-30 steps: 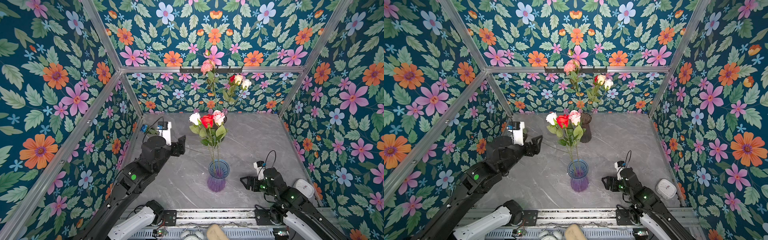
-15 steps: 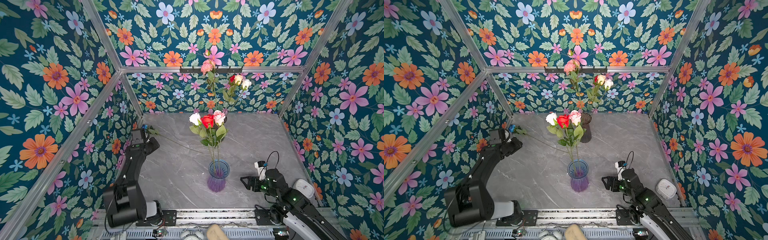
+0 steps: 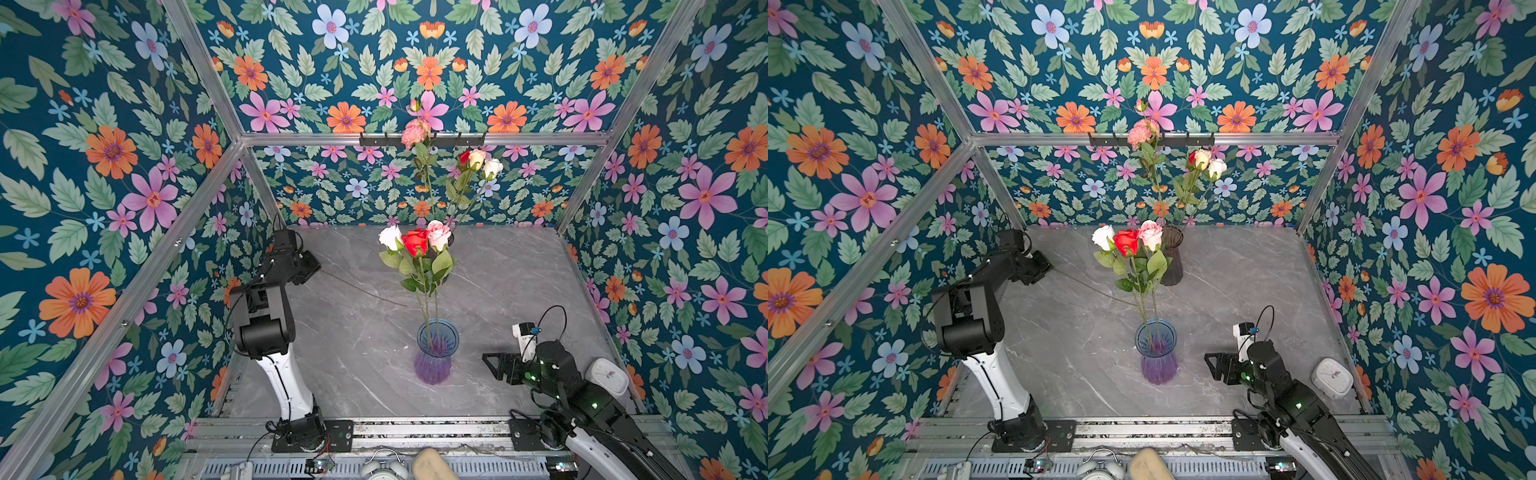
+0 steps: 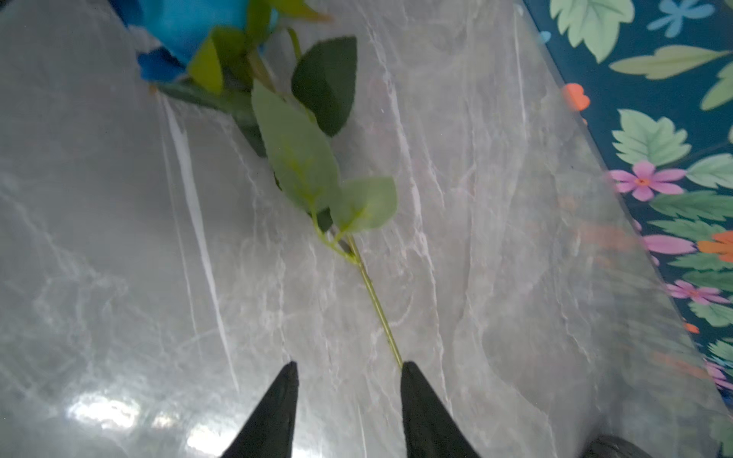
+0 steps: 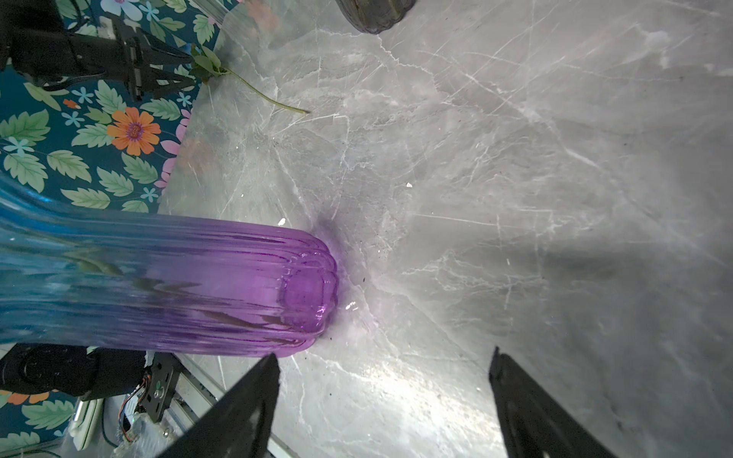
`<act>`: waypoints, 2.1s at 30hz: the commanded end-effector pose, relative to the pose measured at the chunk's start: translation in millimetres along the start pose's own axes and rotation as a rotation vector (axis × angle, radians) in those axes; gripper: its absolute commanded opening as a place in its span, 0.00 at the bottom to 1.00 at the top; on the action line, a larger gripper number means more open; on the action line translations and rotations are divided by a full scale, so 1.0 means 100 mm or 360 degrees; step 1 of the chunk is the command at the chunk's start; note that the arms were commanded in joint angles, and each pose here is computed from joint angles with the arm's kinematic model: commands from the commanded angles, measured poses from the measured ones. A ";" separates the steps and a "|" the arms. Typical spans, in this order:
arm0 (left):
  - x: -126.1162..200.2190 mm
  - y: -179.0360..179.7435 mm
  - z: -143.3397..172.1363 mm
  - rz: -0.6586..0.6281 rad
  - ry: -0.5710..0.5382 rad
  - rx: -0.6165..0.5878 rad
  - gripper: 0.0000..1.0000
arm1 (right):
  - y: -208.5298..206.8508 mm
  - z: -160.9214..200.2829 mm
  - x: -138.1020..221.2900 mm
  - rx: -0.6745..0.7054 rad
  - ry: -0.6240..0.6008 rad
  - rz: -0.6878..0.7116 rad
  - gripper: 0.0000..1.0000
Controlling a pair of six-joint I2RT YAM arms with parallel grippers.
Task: Arrange flowers in a vase
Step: Pick up the flower from the top-left of the table.
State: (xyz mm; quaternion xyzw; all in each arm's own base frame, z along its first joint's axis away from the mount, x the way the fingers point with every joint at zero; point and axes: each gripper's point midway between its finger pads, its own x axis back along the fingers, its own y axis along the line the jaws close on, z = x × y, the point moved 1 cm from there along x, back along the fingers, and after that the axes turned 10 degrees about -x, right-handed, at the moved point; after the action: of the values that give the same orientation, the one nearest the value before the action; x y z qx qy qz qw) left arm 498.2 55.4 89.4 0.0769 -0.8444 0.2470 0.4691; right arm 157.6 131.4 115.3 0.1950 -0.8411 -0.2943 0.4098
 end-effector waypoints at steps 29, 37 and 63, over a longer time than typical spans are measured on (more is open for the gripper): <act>-0.52 -0.01 0.14 -0.0823 0.0314 0.0003 0.35 | 0.15 0.05 0.03 0.0055 0.0032 -0.0157 0.85; -0.67 -0.03 0.13 -0.0787 0.0315 0.0051 0.35 | 0.14 0.06 0.03 0.0055 0.0031 -0.0153 0.85; 0.05 -0.37 -0.15 -0.0586 0.0033 -0.0004 0.00 | 0.11 0.04 0.00 0.0041 0.0039 -0.0110 0.85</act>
State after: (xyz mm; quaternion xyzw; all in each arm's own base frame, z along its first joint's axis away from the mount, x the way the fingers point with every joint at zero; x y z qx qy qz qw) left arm 513.7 31.8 55.4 0.2451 -0.7756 0.1666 0.5573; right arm 148.3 140.4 115.0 0.2294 -0.8248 -0.2989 0.4216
